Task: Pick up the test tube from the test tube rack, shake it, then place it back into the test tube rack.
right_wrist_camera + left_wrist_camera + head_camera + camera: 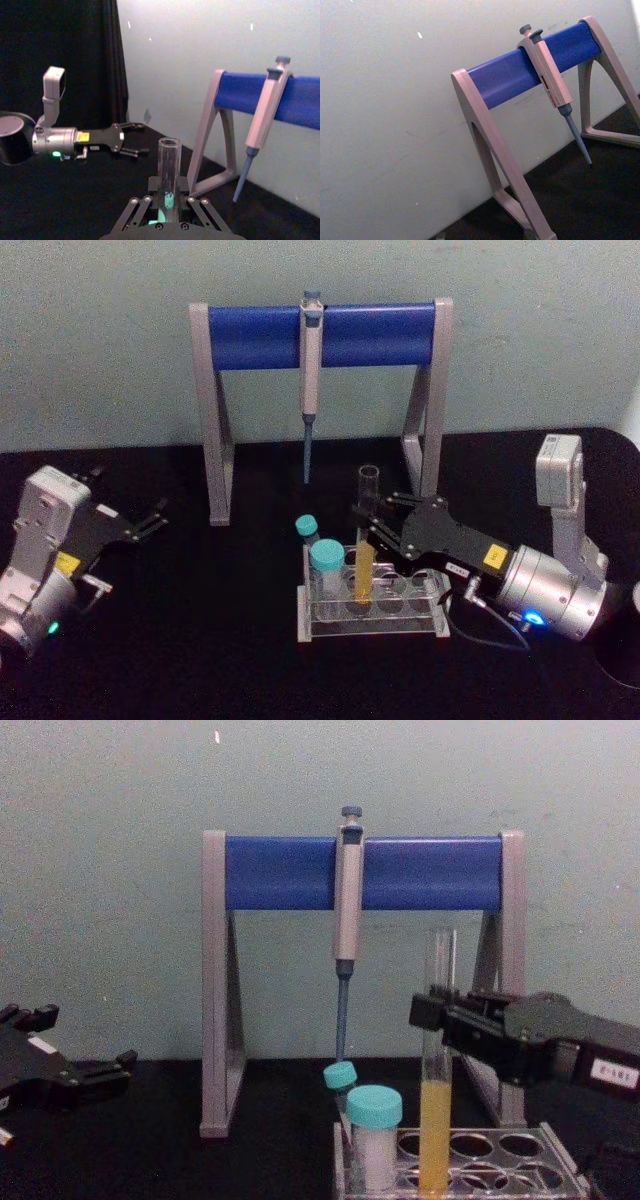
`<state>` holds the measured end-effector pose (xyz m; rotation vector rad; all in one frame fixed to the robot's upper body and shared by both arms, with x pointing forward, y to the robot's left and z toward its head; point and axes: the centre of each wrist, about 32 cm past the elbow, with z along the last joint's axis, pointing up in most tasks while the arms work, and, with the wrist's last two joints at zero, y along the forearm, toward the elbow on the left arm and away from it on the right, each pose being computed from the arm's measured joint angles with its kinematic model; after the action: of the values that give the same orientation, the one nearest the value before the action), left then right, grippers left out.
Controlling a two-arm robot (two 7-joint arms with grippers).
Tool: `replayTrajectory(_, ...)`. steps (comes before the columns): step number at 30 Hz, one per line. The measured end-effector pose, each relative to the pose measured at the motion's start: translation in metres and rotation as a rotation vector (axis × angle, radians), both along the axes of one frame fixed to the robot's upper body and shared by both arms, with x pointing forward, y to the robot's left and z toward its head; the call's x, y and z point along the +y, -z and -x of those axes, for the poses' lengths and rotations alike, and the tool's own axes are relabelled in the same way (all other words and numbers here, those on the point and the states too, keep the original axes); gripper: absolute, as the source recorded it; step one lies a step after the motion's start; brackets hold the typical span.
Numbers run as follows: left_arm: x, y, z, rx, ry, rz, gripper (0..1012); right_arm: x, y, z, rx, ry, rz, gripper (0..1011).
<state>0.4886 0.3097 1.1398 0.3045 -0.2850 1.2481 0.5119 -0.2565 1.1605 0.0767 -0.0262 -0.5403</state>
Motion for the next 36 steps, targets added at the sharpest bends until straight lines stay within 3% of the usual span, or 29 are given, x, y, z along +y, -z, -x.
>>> replayTrajectory(9,0.0,0.0,0.0,0.0,0.0,0.0,1001,0.001,-0.017,-0.003,-0.056,0.009,-0.02,229)
replayTrajectory(15,0.0,0.0,0.0,0.0,0.0,0.0,1001,0.001,-0.031,-0.011,-0.099,0.057,-0.032,229)
replayTrajectory(36,0.0,0.0,0.0,0.0,0.0,0.0,1001,0.008,-0.037,-0.031,-0.115,0.157,-0.025,229)
